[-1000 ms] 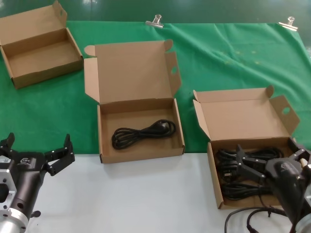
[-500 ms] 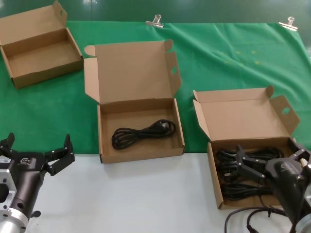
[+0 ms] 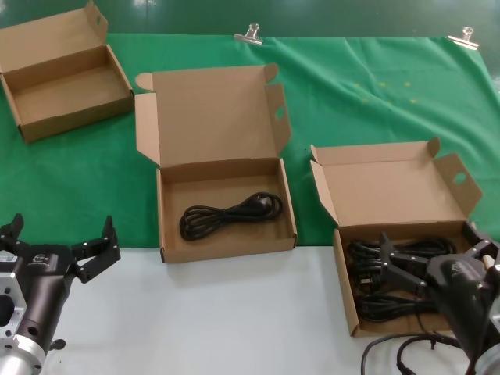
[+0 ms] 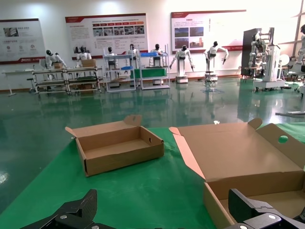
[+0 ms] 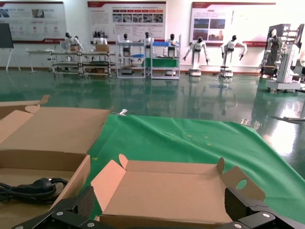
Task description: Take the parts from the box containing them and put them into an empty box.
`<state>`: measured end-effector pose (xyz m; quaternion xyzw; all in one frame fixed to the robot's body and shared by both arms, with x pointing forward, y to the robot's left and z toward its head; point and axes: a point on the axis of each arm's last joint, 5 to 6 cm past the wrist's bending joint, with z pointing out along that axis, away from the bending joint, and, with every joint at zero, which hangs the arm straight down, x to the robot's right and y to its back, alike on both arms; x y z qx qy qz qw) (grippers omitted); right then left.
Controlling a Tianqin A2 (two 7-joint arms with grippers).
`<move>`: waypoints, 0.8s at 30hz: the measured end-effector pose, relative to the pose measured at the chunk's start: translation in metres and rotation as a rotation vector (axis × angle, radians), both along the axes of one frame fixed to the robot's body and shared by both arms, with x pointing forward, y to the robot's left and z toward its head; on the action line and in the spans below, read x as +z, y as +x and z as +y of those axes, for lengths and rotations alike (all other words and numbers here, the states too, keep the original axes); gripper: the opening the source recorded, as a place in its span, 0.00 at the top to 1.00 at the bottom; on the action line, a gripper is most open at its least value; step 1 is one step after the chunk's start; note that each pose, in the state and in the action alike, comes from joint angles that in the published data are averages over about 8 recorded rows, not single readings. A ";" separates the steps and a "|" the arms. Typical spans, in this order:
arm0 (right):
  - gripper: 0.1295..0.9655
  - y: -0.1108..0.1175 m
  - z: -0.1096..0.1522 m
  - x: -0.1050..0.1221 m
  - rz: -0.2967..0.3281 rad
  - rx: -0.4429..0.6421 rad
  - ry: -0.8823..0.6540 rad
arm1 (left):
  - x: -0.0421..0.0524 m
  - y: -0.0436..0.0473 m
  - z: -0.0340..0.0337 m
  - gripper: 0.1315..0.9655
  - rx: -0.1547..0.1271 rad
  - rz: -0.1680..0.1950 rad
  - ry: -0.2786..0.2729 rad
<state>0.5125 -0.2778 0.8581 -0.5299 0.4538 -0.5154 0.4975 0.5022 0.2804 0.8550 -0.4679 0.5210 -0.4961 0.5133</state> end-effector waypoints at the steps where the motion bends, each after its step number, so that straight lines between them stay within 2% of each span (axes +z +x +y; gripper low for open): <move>1: 0.00 0.000 0.000 0.000 0.000 0.000 0.000 | 0.0000 0.0000 0.0000 0.00 0.000 0.000 0.000; 24: 0.00 0.000 0.000 0.000 0.000 0.000 0.000 | 0.0000 0.0000 0.0000 0.00 0.000 0.000 0.000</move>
